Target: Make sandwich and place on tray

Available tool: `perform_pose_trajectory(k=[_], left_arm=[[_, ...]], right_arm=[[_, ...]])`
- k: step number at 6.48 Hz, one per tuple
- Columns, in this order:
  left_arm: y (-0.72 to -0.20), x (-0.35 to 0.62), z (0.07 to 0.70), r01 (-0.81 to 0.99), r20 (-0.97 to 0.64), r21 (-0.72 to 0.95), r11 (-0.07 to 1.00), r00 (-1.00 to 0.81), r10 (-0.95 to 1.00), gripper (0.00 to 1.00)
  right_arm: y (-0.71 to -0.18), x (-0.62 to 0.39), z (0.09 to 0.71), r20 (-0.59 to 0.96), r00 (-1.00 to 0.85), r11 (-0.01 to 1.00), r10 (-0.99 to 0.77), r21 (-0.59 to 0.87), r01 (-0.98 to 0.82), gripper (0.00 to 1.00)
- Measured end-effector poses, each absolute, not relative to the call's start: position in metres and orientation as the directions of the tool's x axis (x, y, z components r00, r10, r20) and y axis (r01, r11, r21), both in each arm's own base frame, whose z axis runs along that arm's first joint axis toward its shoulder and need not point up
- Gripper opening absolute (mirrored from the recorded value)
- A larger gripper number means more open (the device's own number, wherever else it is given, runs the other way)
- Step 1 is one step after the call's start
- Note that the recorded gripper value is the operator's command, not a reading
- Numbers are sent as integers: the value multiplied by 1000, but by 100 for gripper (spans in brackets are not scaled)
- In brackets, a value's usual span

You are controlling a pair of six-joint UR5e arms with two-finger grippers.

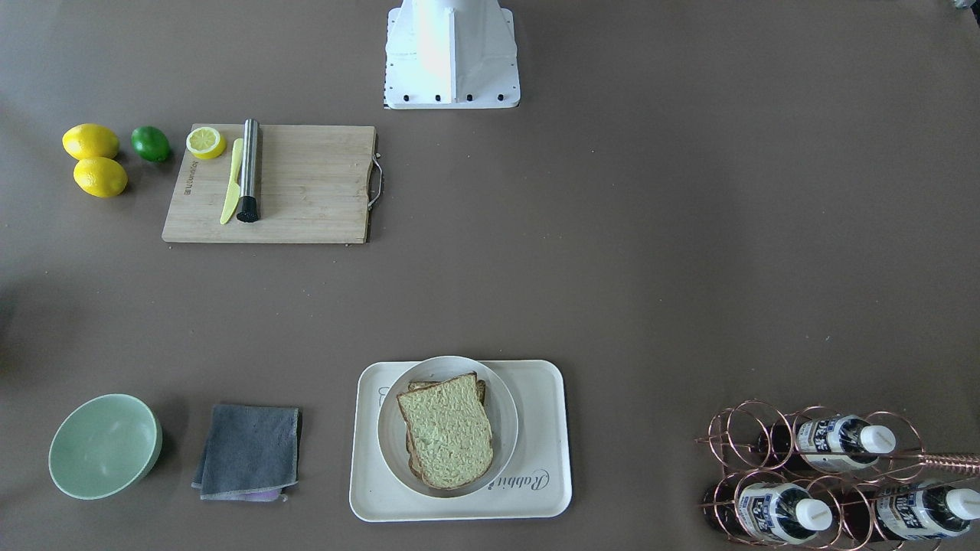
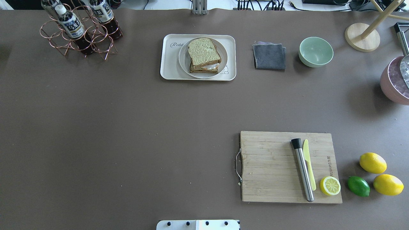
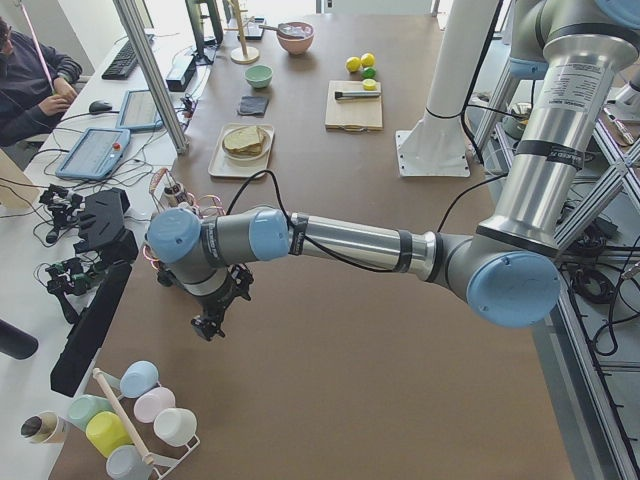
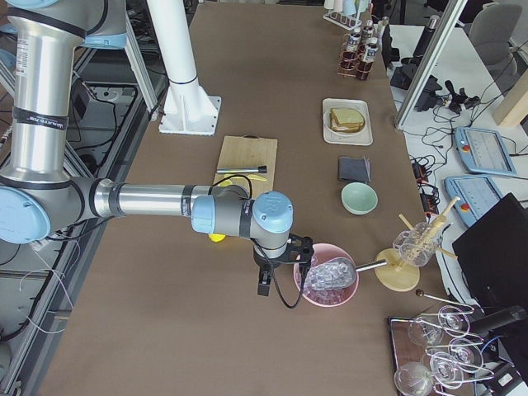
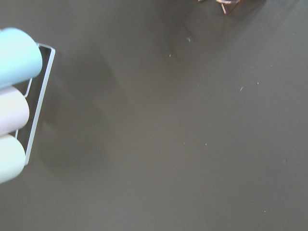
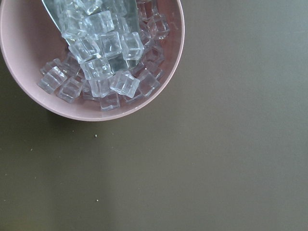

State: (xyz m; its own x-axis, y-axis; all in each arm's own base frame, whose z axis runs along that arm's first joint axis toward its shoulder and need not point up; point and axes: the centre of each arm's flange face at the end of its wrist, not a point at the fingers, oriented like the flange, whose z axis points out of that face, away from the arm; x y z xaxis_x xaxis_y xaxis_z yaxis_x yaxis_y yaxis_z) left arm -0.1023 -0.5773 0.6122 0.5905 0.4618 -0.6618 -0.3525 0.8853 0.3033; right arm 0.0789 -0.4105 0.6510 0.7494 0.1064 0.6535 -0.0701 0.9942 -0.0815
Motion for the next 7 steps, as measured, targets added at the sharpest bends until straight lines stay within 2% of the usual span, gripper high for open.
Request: perform_pose_trajectory(k=[2,4,7], left_arm=[[-549,-107,650,-304,-648,322,896,619,443,98],[-540,-108,660,-223,-678,253,941,653,337,98],[-522,-106,680,-207,-695,207,956,657,293,98]], right_arm=[[-408,79,653,654,748,994,110,-86,-71,100],[-407,79,653,656,746,993,113,-88,-72,100],[-406,79,653,656,746,993,113,-88,-73,100]])
